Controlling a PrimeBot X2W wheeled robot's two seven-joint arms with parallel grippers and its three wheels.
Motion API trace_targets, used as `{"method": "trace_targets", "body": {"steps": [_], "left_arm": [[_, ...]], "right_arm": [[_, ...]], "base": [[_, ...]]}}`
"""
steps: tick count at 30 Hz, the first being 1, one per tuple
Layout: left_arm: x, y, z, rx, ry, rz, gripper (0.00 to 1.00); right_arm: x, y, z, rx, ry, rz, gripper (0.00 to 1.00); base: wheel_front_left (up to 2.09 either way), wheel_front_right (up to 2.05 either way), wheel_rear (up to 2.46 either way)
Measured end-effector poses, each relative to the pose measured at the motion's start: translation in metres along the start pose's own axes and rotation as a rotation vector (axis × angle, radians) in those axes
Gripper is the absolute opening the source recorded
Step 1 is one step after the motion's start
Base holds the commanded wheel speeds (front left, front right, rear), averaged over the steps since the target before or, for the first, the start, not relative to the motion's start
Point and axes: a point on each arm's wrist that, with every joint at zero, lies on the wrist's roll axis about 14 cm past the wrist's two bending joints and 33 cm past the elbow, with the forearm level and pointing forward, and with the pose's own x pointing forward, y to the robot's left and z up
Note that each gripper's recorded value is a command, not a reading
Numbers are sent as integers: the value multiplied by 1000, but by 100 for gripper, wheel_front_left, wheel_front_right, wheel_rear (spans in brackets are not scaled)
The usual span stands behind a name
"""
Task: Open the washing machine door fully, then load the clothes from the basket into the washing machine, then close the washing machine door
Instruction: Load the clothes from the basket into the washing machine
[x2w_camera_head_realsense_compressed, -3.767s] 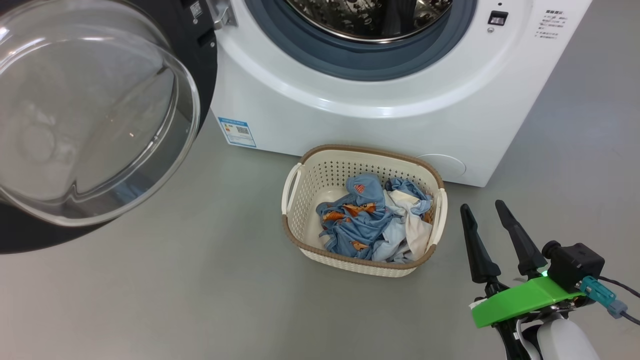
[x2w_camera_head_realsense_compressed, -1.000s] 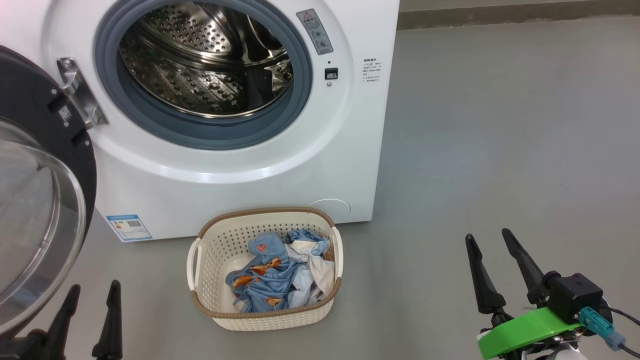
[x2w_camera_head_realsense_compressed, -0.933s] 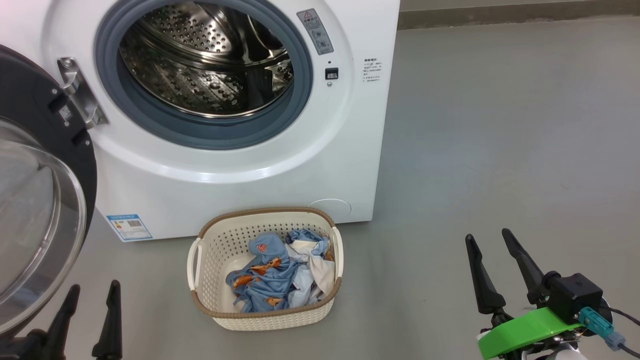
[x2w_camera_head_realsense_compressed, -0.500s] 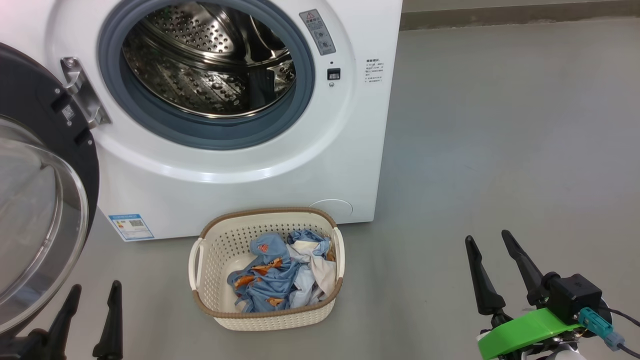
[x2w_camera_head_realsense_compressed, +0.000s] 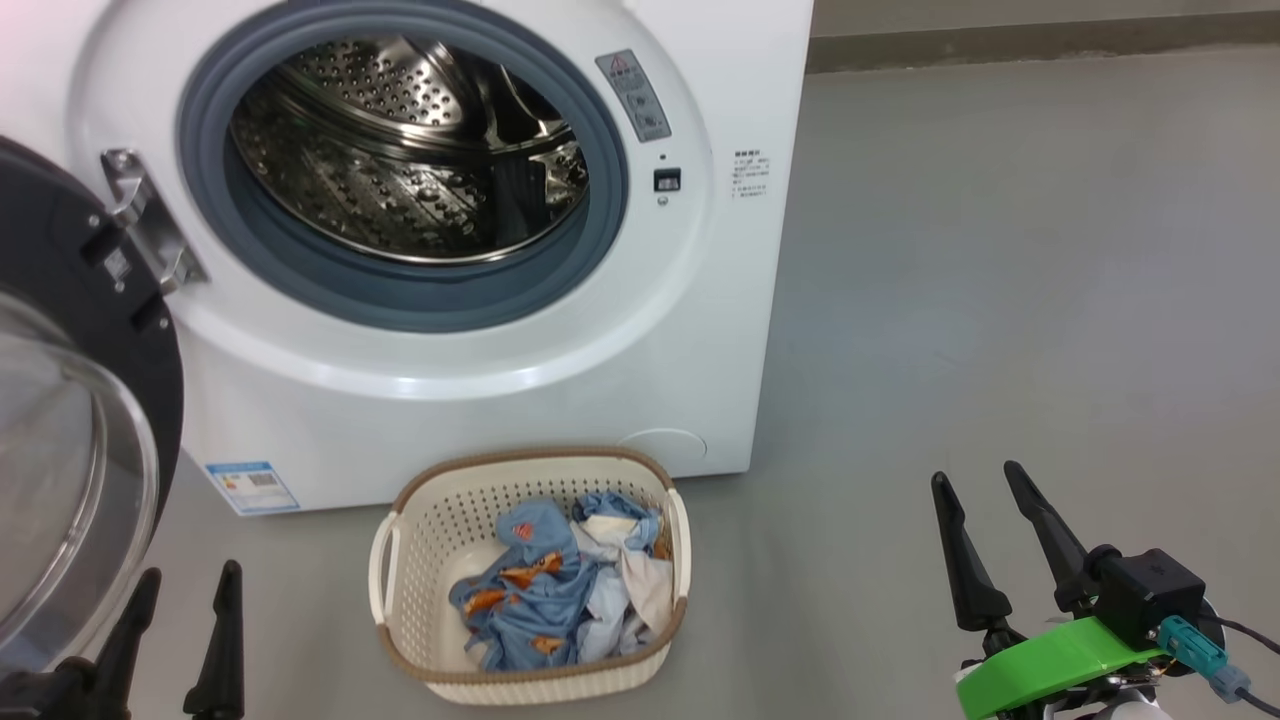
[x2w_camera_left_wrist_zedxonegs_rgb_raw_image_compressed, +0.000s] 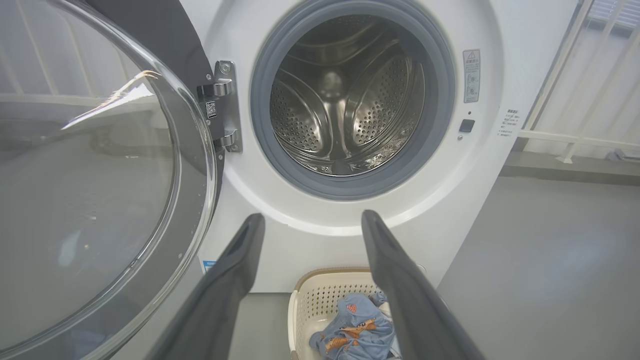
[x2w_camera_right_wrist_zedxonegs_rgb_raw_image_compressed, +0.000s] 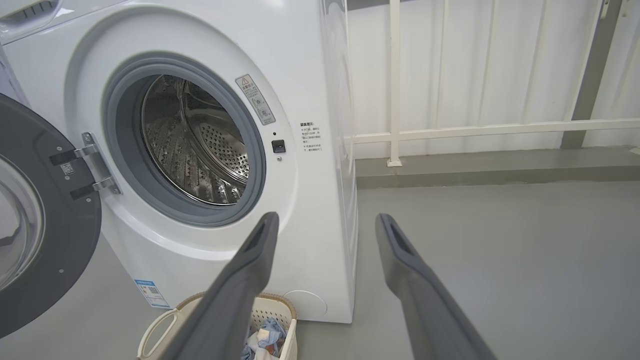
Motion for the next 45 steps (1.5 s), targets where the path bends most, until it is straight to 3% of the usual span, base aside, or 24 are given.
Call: {"method": "trace_targets", "body": {"steps": [19,45], "left_arm": [[1,2,0,3,-1,5,100],[-2,7,2,5,-5,20,100]], "right_arm": [[1,0,-2,5,4,0,100],[3,6,-4,8,10,19,100]], "base": [[122,-122,0],[3,-3,0]]}}
